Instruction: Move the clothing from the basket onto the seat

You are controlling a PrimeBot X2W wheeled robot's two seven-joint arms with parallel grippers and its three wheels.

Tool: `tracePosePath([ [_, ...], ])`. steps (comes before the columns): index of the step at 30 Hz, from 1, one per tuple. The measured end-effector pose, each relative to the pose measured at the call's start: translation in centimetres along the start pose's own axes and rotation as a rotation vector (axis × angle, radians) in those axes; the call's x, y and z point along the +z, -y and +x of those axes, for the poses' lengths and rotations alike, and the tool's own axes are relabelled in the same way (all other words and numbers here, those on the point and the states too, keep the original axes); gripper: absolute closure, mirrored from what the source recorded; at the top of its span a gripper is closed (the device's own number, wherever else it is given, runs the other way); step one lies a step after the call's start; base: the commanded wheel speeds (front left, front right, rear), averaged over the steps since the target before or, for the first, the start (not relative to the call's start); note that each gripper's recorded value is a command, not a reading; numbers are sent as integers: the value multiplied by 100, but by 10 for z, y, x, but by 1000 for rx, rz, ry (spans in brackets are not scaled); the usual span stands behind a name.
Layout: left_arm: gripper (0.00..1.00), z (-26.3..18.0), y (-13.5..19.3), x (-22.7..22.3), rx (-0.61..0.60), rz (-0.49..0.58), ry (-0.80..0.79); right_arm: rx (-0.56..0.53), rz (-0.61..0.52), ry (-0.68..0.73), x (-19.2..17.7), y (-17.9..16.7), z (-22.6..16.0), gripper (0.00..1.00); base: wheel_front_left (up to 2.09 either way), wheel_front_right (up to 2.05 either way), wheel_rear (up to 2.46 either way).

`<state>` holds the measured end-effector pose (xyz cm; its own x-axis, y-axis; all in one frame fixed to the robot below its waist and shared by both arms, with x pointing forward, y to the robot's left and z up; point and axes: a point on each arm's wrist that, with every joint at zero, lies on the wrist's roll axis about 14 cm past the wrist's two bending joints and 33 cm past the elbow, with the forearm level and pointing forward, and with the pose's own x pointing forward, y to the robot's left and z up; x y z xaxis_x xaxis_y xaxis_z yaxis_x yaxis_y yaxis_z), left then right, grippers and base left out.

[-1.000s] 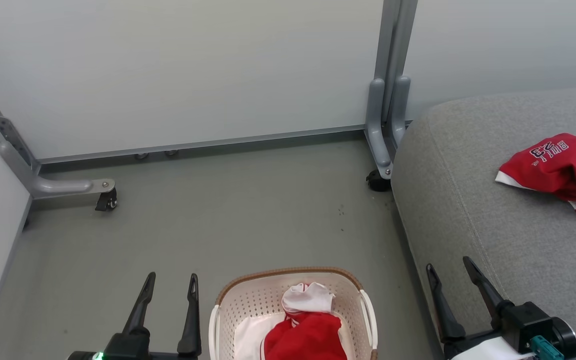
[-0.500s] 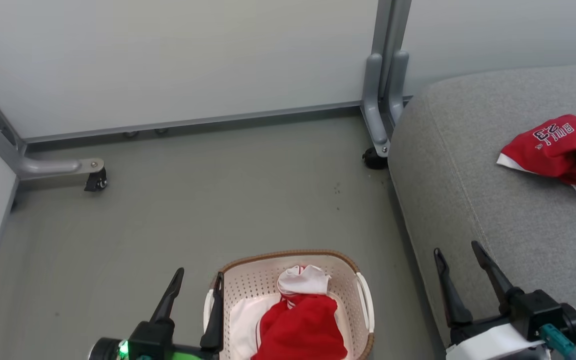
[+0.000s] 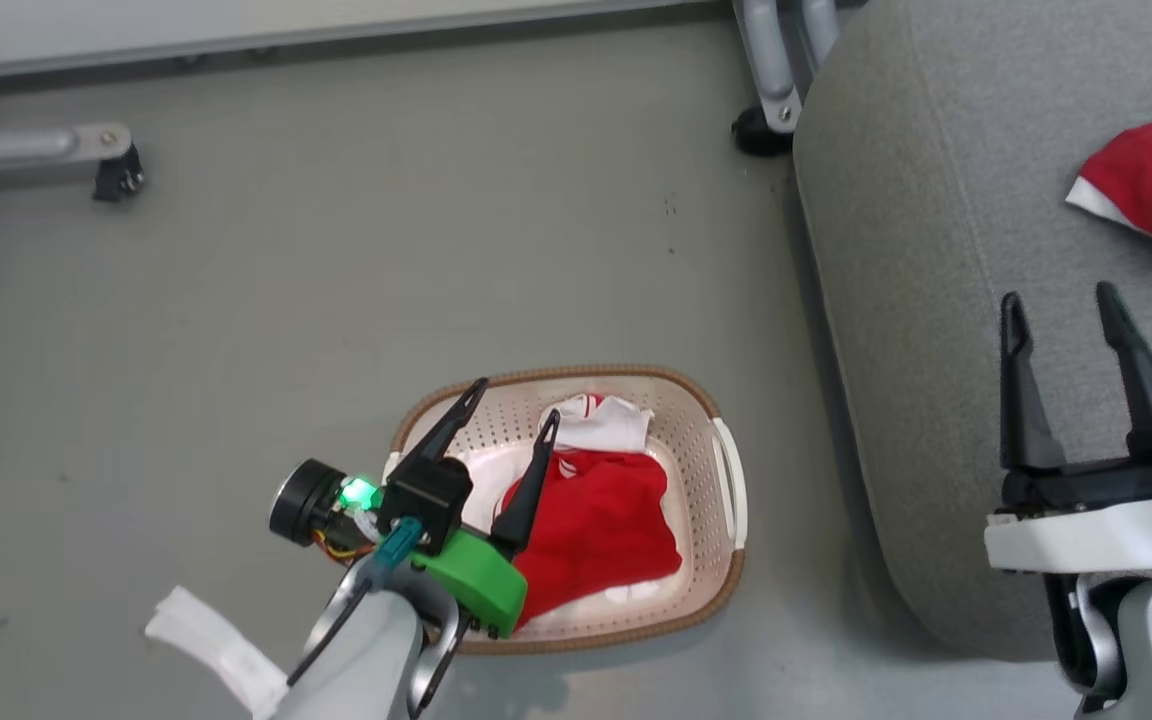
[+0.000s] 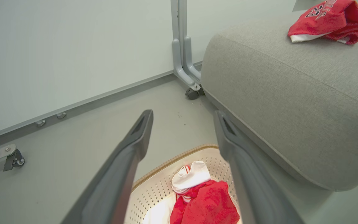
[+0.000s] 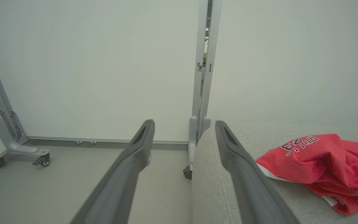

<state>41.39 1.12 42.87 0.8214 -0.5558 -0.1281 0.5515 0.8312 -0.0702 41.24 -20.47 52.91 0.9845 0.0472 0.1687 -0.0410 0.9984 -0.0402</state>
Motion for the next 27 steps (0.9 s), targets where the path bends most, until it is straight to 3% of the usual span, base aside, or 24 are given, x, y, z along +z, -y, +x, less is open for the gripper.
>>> tracePosePath([
  [11,0,59,17,-117,-264,19,-329,-37,-47,-66,-57,17,49,0,0,0,0],
  [22,0,72,7,-222,-399,76,-560,-20,-78,-160,-120,12,65,0,0,0,0],
  [27,0,77,1,-258,-469,149,-620,-40,-84,-193,-140,19,65,0,0,0,0],
])
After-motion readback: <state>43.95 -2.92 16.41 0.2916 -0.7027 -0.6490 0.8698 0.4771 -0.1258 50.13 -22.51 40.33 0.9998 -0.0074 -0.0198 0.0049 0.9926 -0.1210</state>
